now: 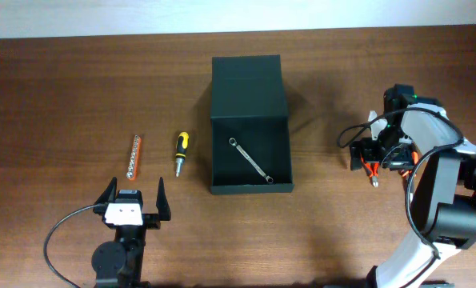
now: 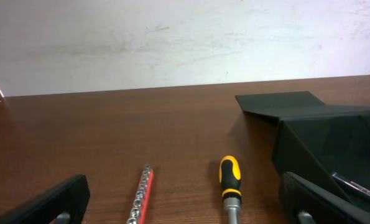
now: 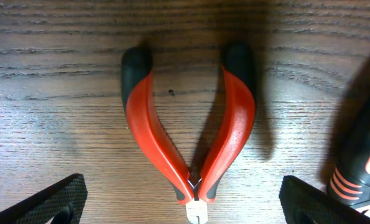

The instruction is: Pack container

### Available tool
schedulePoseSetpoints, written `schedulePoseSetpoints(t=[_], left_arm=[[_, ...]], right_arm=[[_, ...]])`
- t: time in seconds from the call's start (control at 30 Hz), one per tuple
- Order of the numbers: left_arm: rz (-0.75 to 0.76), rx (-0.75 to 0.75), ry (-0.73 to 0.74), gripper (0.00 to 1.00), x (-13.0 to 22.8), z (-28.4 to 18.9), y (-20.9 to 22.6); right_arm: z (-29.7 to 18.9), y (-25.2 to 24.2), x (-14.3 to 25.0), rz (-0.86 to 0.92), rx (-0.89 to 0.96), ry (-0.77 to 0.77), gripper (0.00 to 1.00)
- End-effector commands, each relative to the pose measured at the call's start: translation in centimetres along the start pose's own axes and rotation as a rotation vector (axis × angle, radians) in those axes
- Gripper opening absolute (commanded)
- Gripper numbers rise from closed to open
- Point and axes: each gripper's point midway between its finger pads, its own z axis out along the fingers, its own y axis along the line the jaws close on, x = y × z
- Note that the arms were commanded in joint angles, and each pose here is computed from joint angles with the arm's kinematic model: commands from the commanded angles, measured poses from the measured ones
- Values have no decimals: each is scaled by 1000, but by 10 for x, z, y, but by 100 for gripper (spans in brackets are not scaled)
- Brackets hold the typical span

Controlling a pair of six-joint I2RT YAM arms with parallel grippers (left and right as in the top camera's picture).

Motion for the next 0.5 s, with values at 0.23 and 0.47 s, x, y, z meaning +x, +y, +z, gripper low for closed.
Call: schedulePoseSetpoints(t=[0.23,0.47], left_arm=[[-10,-11,2,99,2,0,2],[-10,-11,2,99,2,0,2]], right_arm=[[7,0,2,13,-2,21,99],[8,0,2,13,-2,22,99]])
